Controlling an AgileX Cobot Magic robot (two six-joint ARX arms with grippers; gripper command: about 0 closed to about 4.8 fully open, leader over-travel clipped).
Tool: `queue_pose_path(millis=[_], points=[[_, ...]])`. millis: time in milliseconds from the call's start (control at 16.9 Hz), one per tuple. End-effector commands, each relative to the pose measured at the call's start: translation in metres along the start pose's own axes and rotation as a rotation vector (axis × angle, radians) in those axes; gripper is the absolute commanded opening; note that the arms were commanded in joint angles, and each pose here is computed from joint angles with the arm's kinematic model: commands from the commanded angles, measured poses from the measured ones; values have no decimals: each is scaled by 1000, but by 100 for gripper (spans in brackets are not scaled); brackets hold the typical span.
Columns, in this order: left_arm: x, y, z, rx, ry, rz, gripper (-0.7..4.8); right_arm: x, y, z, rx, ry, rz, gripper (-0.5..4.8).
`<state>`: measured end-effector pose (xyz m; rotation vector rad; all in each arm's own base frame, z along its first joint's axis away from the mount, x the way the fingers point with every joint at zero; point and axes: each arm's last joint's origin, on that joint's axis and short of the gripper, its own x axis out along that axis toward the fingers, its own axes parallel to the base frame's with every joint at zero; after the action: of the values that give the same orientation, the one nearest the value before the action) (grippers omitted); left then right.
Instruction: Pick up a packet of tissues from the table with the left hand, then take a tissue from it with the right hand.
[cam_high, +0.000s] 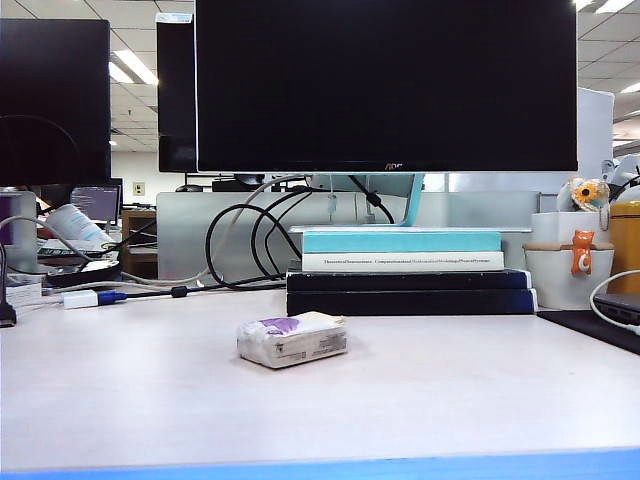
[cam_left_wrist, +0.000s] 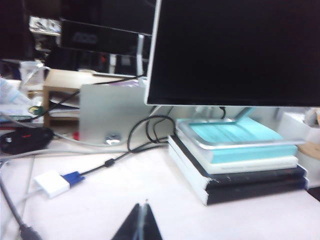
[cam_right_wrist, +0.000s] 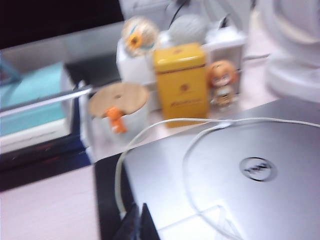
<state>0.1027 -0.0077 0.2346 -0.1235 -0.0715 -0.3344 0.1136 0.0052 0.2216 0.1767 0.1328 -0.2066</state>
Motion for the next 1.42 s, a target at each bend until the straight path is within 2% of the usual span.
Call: queue_pose_path(millis=[59, 178, 296, 533, 592, 710, 769, 947, 1006, 1184, 1420], points=[[33, 6, 7, 32, 157, -74, -6, 21, 15, 17, -11, 74, 139, -4], [54, 3, 0, 55, 240, -192, -6, 36, 24, 18, -30, 175, 232, -4], [71, -11, -9, 89, 301, -290, -5, 46, 30, 14, -35, 268, 313, -4], [87, -48, -29, 147, 378, -335, 2, 59, 35, 6, -58, 366, 384, -4], [90, -57, -34, 160, 387, -343, 19, 60, 35, 6, -60, 368, 384, -4], [96, -70, -41, 162, 369, -391, 93, 60, 35, 6, -63, 361, 386, -4], [100, -74, -45, 162, 346, -408, 122, 60, 36, 6, -73, 358, 389, -4], [115, -78, -58, 152, 307, -466, 148, 60, 35, 6, -81, 360, 389, -4], [120, -80, -65, 147, 304, -499, 190, 60, 35, 6, -83, 362, 390, -4], [130, -83, -90, 126, 345, -599, 316, 60, 35, 6, -86, 360, 391, -4], [137, -82, -116, 93, 420, -604, 359, 60, 35, 6, -111, 354, 393, -4]])
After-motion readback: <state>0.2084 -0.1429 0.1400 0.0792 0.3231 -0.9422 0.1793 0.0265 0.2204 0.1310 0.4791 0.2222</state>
